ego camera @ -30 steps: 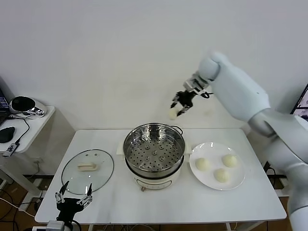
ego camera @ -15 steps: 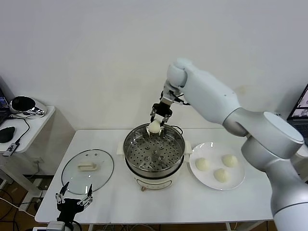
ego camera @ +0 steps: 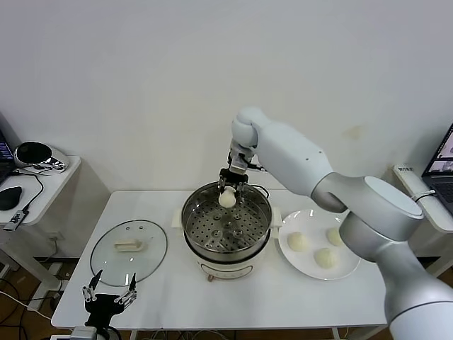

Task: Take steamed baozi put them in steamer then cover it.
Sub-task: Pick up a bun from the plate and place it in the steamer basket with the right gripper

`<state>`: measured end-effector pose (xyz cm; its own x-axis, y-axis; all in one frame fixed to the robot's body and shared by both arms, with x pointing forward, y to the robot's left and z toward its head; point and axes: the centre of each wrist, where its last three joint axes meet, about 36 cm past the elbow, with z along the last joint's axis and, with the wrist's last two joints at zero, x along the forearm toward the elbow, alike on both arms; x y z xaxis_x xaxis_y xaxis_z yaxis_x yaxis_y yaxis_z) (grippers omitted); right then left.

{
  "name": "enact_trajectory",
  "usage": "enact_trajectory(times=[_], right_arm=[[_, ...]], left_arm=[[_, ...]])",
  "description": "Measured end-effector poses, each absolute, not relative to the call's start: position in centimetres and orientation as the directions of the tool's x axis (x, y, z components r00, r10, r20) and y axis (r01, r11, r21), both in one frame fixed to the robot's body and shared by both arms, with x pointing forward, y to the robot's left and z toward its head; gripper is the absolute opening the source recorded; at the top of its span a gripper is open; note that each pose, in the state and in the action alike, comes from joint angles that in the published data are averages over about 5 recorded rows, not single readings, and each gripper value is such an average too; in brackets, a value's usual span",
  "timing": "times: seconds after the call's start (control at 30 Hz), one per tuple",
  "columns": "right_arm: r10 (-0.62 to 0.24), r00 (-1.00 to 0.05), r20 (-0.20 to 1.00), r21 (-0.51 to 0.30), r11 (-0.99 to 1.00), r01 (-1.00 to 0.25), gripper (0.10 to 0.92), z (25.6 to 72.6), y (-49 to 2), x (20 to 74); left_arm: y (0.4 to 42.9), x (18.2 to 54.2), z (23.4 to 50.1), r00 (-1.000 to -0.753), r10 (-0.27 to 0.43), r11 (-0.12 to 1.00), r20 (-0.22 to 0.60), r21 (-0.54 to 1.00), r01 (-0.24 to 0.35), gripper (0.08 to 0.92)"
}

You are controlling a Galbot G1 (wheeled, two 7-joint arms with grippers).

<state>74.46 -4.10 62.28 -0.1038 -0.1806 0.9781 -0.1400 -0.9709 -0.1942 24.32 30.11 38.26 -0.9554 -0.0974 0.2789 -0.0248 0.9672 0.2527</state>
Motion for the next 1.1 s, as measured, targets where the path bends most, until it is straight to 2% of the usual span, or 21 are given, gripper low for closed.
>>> enact_trajectory(times=[0.37,0.73,0.83,1.1], right_arm=[[-0.161,-0.098,0.982,-0.173,-0.976,-0.134,0.505,59.9,-3.7,74.3],[-0.179,-0.095,0.979,-0.191,-0.972,-0.139,0.513,58.8,-3.7,74.3],[-0.185,-0.095,0.978,-0.197,-0.971,-0.139,0.567,58.8,-3.7,74.3],[-0.201,-0.1,0.975,-0.214,-0.966,-0.142,0.779,60.3,-4.2,74.4]], left_arm=[[29.9,24.3,38.1,-0.955,-0.098,0.969,0.281,0.246,-0.027,0.823],[29.9,24.4,37.9,-0.954,-0.097,0.97,0.284,0.244,-0.027,0.823],[29.9,24.4,37.9,-0.954,-0.097,0.969,0.283,0.244,-0.026,0.823],[29.9,24.4,37.9,-0.955,-0.096,0.969,0.281,0.244,-0.025,0.823]])
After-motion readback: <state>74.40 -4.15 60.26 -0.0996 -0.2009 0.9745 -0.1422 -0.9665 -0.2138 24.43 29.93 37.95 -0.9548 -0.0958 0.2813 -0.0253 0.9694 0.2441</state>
